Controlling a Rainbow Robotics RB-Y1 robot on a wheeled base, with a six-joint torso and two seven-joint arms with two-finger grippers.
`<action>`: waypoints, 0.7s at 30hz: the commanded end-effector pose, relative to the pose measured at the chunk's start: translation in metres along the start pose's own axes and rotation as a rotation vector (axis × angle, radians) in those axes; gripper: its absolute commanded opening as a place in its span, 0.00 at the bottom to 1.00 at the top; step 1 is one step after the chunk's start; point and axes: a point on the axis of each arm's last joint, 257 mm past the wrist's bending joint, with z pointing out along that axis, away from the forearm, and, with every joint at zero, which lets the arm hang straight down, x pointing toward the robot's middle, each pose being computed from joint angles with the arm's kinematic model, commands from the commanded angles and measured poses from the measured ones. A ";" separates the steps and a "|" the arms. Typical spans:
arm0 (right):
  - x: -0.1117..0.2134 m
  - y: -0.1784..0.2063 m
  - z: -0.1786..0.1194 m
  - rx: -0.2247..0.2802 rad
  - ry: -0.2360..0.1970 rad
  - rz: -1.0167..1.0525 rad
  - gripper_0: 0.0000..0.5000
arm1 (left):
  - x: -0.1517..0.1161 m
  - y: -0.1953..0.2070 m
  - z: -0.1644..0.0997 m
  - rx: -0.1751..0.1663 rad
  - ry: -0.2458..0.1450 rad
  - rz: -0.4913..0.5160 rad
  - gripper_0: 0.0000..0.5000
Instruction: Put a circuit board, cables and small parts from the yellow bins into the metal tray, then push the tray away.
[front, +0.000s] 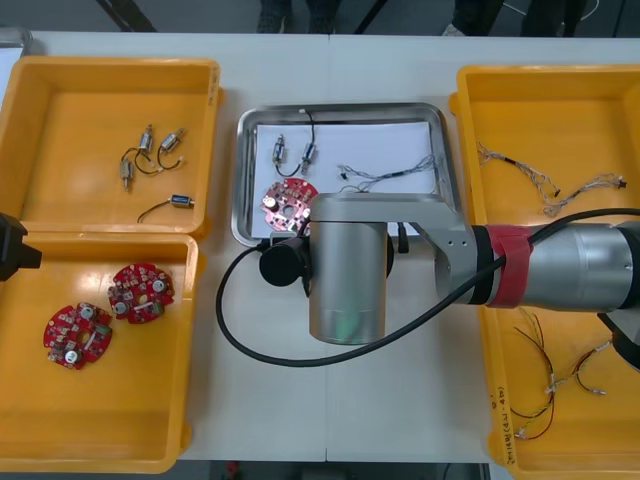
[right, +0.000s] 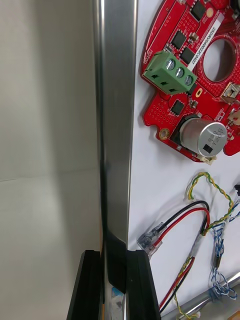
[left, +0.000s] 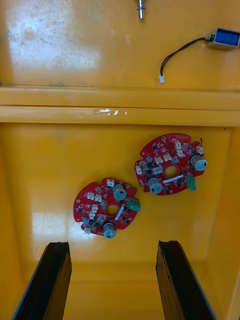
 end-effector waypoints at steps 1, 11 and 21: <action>-0.024 -0.026 -0.011 0.054 -0.034 -0.069 0.00 | -0.003 0.014 -0.014 -0.047 -0.020 0.098 1.00; -0.026 -0.048 -0.003 0.083 -0.019 -0.063 0.00 | -0.003 0.014 -0.014 -0.047 -0.020 0.098 1.00; -0.024 -0.070 0.006 0.110 -0.002 -0.054 0.00 | -0.003 0.014 -0.014 -0.047 -0.020 0.098 1.00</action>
